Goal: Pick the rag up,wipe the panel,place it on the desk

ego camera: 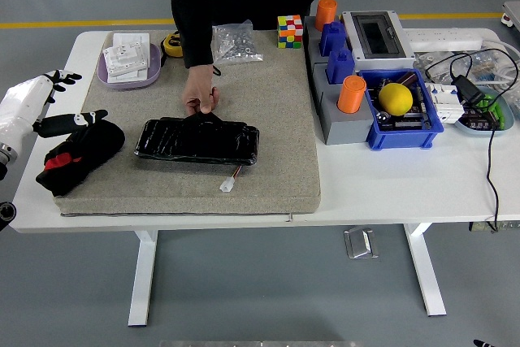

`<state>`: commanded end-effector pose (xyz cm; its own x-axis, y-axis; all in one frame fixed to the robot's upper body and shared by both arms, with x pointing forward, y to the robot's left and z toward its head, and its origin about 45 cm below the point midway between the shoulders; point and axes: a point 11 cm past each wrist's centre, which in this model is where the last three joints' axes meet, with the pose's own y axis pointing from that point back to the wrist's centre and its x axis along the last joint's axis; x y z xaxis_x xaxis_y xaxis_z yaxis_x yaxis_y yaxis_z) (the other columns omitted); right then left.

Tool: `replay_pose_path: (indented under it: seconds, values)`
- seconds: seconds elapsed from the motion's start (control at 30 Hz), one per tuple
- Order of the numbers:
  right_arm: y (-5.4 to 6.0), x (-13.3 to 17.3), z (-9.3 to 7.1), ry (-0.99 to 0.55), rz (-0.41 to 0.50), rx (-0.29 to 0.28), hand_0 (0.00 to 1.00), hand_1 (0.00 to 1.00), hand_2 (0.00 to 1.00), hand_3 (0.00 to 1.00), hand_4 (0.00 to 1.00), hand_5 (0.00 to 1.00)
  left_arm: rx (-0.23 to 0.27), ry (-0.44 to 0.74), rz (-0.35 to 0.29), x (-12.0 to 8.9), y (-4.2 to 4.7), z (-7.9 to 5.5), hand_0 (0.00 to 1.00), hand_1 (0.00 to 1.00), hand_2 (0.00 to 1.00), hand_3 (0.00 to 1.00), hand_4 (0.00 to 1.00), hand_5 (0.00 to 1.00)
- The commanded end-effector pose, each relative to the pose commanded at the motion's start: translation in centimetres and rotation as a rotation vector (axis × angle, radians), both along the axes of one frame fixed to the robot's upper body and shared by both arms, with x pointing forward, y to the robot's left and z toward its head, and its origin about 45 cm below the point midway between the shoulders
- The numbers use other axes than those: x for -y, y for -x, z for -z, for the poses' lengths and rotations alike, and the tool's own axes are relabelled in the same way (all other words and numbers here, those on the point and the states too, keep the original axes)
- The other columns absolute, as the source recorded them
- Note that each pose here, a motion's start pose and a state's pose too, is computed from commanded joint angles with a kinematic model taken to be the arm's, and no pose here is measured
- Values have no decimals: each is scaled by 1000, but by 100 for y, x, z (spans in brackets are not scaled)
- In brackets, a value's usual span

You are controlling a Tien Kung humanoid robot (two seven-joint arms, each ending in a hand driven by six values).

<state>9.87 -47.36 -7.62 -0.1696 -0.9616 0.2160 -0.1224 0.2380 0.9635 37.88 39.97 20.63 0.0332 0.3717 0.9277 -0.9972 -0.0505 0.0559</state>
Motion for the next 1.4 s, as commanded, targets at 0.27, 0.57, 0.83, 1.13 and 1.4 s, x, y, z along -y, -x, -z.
replay_pose_path:
  seconds: [0.27, 0.57, 0.83, 1.13, 1.4]
  values:
    - [-9, 7, -6, 1, -6, -1, 793, 671, 717, 650, 998, 504, -30, -5, -4, 10, 13, 148, 514, 721, 799, 812, 998, 645]
    - [-36, 5, -13, 0, -11, 3, 793, 671, 718, 651, 998, 503, -35, -48, 1, -21, -2, 309, 510, 721, 801, 808, 998, 644]
    - [-43, 12, -20, -2, -10, 6, 793, 671, 718, 651, 998, 506, -37, -79, -8, -65, -13, 401, 509, 719, 801, 810, 998, 649]
    - [-67, 2, -24, -5, -12, 14, 793, 671, 718, 653, 998, 507, -54, -92, -8, -33, -30, 500, 510, 718, 800, 811, 998, 650]
    - [-93, -13, -27, -7, -17, 21, 793, 671, 718, 655, 998, 506, -75, -94, -33, -101, -19, 597, 508, 717, 801, 811, 998, 649]
